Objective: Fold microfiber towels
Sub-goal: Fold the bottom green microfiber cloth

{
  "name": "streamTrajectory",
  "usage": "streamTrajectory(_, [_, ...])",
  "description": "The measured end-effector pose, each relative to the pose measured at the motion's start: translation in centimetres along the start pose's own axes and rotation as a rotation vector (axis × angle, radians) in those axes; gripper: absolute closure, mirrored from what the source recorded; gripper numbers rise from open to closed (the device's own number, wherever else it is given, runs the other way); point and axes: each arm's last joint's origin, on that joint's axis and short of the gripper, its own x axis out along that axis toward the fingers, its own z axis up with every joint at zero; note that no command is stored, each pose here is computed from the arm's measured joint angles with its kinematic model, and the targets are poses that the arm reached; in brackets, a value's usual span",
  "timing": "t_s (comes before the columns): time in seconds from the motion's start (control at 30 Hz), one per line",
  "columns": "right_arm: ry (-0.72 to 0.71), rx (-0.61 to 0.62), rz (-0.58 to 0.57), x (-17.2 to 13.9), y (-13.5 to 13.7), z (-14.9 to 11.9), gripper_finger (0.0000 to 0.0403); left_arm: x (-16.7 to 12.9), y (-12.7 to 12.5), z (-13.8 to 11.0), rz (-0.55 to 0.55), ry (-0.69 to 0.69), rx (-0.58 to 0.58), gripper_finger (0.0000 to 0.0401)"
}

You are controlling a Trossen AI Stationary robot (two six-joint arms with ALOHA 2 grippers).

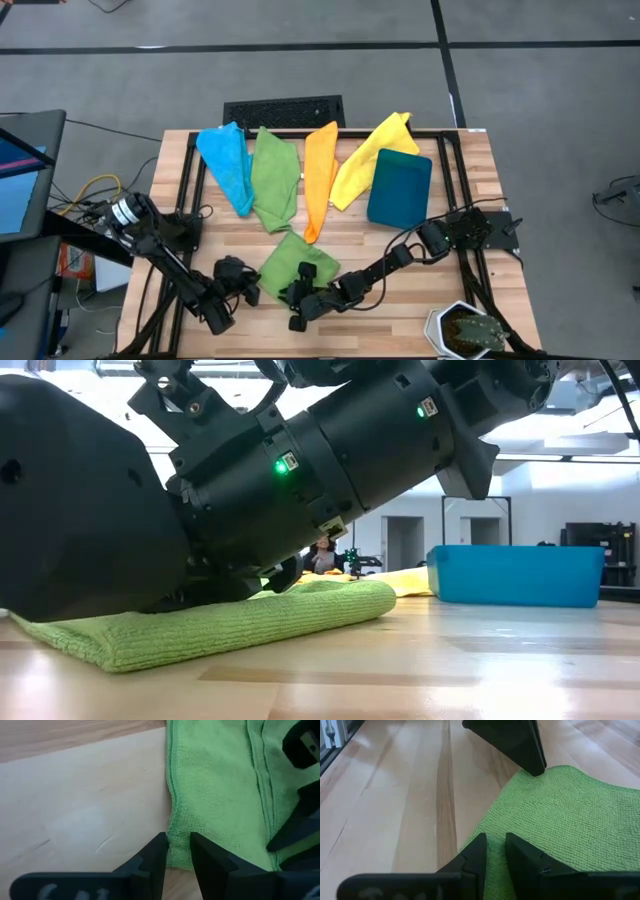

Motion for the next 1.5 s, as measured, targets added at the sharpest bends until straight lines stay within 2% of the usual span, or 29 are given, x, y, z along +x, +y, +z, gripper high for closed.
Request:
streamTrajectory(0.2, [-0.022, 0.009, -0.012, -1.3, -0.2, 2.1, 0.0305, 0.0, -1.0, -0.2, -0.042, 0.055, -0.015, 0.0391])
streamTrajectory(0.33, [-0.072, 0.029, -0.012, -3.4, -0.1, 5.3, 0.0305, -0.1, -1.6, -0.2, -0.045, 0.057, -0.014, 0.0394])
streamTrajectory(0.47, [-0.043, 0.034, -0.060, -5.6, 0.6, 6.2, 0.0305, -0.4, -2.1, -0.3, -0.046, 0.076, -0.002, 0.0399])
streamTrajectory(0.73, [-0.020, 0.165, -0.130, -8.8, 4.1, 3.1, 0.0305, -0.8, -3.3, -0.2, -0.058, 0.087, 0.025, 0.0401])
streamTrajectory(0.9, [-0.060, 0.212, -0.108, -9.5, 5.0, 1.6, 0.0305, -1.0, -4.1, 0.0, -0.079, 0.069, 0.027, 0.0401])
streamTrajectory(1.03, [-0.035, 0.191, -0.117, -8.7, 5.1, -0.3, 0.0305, -0.6, -4.8, 0.5, -0.085, 0.065, 0.062, 0.0401])
streamTrajectory(1.13, [-0.051, 0.255, -0.089, -7.8, 5.5, -1.0, 0.0305, -0.2, -5.1, 0.8, -0.089, 0.084, 0.105, 0.0401])
streamTrajectory(1.27, [-0.004, 0.263, -0.076, -5.9, 5.3, -3.2, 0.0305, 0.3, -5.6, 1.2, -0.091, 0.135, 0.159, 0.0401])
streamTrajectory(1.5, [0.027, 0.285, -0.051, -5.3, 4.9, -2.9, 0.0305, -0.5, -6.2, 2.4, -0.128, 0.202, 0.237, 0.0401])
